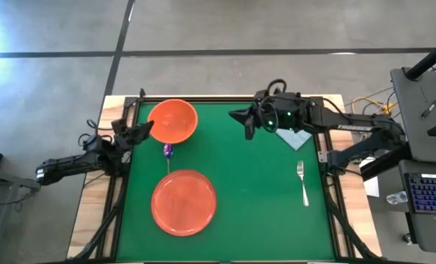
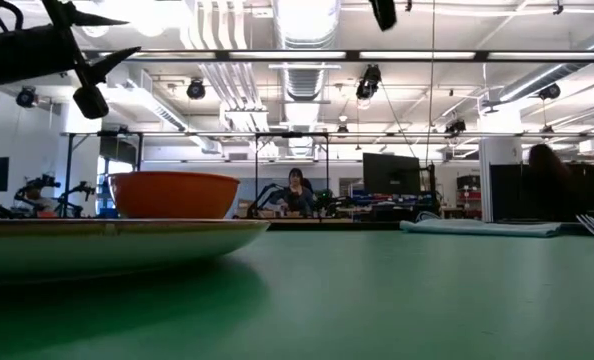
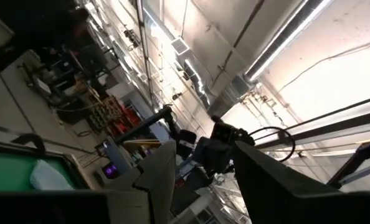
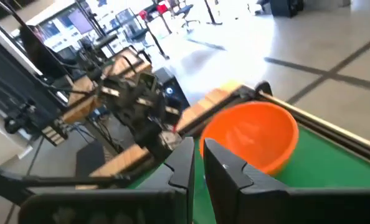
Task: Set table place
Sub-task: Move the orange plate to the center of the table
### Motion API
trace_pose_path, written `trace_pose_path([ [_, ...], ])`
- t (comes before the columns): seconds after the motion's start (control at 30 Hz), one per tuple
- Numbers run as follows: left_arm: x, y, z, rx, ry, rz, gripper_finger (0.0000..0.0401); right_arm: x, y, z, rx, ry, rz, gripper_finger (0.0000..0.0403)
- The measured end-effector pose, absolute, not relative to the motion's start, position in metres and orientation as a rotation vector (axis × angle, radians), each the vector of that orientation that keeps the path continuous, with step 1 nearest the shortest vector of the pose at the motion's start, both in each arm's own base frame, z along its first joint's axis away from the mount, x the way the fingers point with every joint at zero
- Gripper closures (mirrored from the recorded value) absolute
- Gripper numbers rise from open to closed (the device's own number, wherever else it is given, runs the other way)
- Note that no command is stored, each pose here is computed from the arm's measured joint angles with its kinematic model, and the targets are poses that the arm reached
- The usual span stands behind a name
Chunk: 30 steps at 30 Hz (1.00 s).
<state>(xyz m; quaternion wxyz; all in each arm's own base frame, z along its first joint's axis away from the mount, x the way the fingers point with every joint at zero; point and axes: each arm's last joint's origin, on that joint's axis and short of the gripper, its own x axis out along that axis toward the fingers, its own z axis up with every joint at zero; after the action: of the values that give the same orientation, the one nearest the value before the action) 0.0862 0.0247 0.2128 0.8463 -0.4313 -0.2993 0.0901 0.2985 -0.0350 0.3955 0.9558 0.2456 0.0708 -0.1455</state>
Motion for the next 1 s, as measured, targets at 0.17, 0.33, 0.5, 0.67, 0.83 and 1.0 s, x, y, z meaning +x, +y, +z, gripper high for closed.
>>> trace_pose_path([
  [0.17,0.086,0.021,0.221,-0.871,-0.591,0.076,0.0256,0.311,-0.037,0.417,0.472,0.133,-0.249,0.0374],
  [0.33,0.093,0.019,0.236,-0.803,-0.372,0.067,0.0267,0.312,-0.037,0.427,0.420,0.252,-0.248,0.0374],
  [0.5,0.099,0.018,0.253,-0.696,0.033,0.153,0.0309,0.314,-0.038,0.407,0.452,0.463,-0.299,0.0374],
  [0.67,0.099,0.016,0.263,-0.659,0.348,0.166,0.0357,0.312,-0.041,0.394,0.517,0.576,-0.354,0.0374],
  [0.83,0.098,0.008,0.259,-0.750,0.551,0.067,0.0397,0.310,-0.041,0.384,0.540,0.676,-0.392,0.0374],
  [1.0,0.094,-0.004,0.244,-0.748,0.755,0.035,0.0401,0.305,-0.039,0.370,0.561,0.804,-0.439,0.0374],
])
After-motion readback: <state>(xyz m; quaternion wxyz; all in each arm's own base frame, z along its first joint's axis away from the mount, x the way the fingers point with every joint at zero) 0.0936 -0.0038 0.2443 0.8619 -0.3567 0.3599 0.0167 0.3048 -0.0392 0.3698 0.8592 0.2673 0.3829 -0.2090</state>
